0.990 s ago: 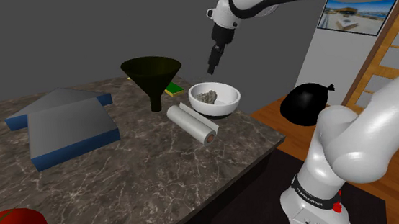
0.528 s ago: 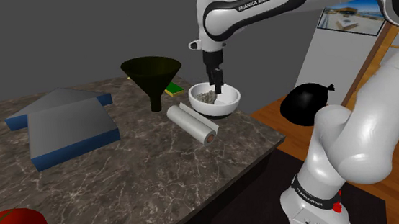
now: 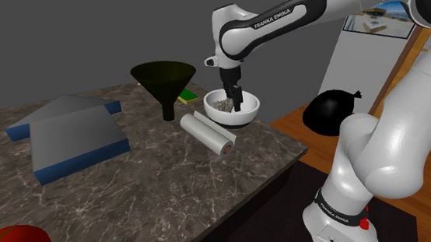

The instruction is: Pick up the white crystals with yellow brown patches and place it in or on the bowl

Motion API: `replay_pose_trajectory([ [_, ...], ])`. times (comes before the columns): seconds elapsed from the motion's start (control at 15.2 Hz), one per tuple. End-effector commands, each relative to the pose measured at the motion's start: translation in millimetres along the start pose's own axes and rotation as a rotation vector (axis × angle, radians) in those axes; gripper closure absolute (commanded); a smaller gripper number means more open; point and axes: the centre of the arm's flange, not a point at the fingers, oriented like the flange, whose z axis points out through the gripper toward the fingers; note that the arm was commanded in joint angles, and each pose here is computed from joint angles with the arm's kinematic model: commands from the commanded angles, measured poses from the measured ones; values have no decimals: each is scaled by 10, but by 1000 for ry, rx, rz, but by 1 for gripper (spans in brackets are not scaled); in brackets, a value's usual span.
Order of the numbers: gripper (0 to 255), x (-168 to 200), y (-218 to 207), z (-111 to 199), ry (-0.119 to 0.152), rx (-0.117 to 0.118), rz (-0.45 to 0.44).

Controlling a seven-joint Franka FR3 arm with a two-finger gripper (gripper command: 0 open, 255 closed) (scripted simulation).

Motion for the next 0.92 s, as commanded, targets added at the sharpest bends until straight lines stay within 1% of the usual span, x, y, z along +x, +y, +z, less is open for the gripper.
replay_pose_trajectory([
  [0.0,0,-6,1,18,0,0,0],
  [0.4,0,-6,1,18,0,0,0],
  [0.46,255,-6,1,18,0,0,0],
  [0.86,255,0,3,18,0,0,0],
])
